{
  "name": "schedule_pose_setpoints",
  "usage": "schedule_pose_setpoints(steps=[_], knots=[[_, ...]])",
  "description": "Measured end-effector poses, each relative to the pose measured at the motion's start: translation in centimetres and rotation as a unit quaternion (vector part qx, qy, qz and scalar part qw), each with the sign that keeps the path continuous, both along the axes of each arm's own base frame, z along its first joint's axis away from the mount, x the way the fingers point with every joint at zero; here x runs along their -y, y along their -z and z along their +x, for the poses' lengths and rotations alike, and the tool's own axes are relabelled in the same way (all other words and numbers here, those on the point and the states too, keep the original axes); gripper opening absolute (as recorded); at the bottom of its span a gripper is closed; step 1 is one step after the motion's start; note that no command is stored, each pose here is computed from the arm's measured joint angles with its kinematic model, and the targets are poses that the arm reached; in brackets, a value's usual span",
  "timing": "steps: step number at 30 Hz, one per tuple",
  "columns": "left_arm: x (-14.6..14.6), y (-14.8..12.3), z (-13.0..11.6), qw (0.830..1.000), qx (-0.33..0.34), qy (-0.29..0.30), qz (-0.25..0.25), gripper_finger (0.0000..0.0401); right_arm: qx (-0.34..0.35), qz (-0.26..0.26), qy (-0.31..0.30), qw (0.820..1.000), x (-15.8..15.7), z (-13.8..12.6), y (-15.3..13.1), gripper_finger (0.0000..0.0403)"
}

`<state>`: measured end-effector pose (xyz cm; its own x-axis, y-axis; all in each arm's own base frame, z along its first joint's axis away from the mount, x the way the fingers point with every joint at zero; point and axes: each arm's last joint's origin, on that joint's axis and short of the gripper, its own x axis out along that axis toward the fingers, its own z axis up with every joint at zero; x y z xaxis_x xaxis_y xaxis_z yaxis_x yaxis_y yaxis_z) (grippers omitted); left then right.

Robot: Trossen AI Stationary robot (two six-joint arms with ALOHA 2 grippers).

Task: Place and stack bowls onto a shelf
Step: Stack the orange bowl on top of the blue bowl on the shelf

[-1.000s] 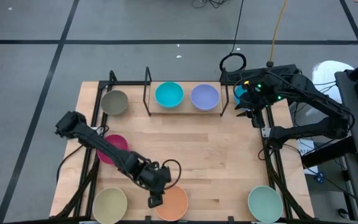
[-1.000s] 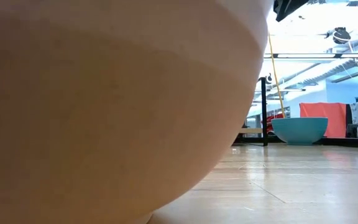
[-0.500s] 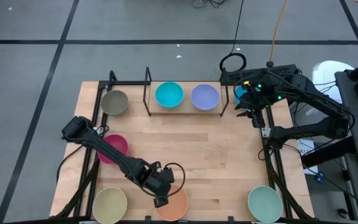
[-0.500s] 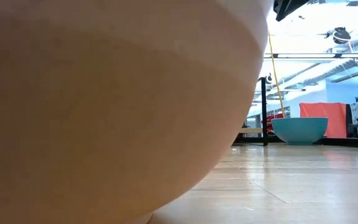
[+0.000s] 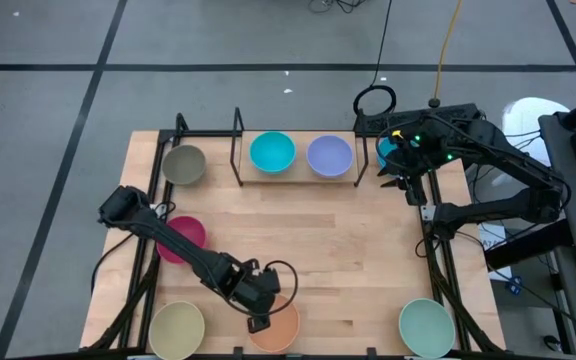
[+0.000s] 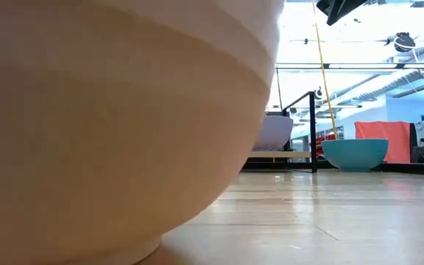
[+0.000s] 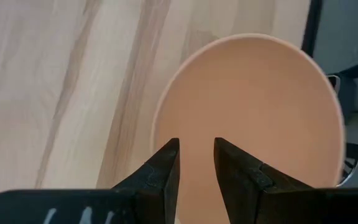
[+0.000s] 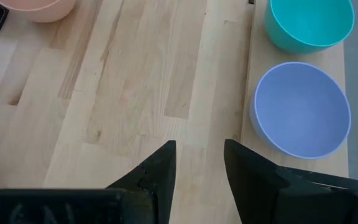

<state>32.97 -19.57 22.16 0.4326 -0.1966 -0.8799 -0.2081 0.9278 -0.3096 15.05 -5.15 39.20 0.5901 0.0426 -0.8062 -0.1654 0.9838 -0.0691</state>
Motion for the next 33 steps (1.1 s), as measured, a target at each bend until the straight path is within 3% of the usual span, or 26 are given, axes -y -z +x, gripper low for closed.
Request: schedule_pose_setpoints(steps=[3, 8, 33], knots=[[-0.2, -0.6, -0.2, 1.000, 0.008, -0.006, 0.011, 0.0104, 0.000, 0.000, 0.000, 1.000, 0.0, 0.0, 0.0, 0.0128], [-0.7, -0.1, -0.9, 0.999, -0.033, -0.011, 0.040, 0.0104, 0.000, 0.000, 0.000, 1.000, 0.0, 0.0, 0.0, 0.0128], [-0.9, 0.7, -0.6, 0.998, -0.051, -0.018, 0.029, 0.0104, 0.001, -0.008, -0.010, 1.000, 0.0, 0.0, 0.0, 0.0128]])
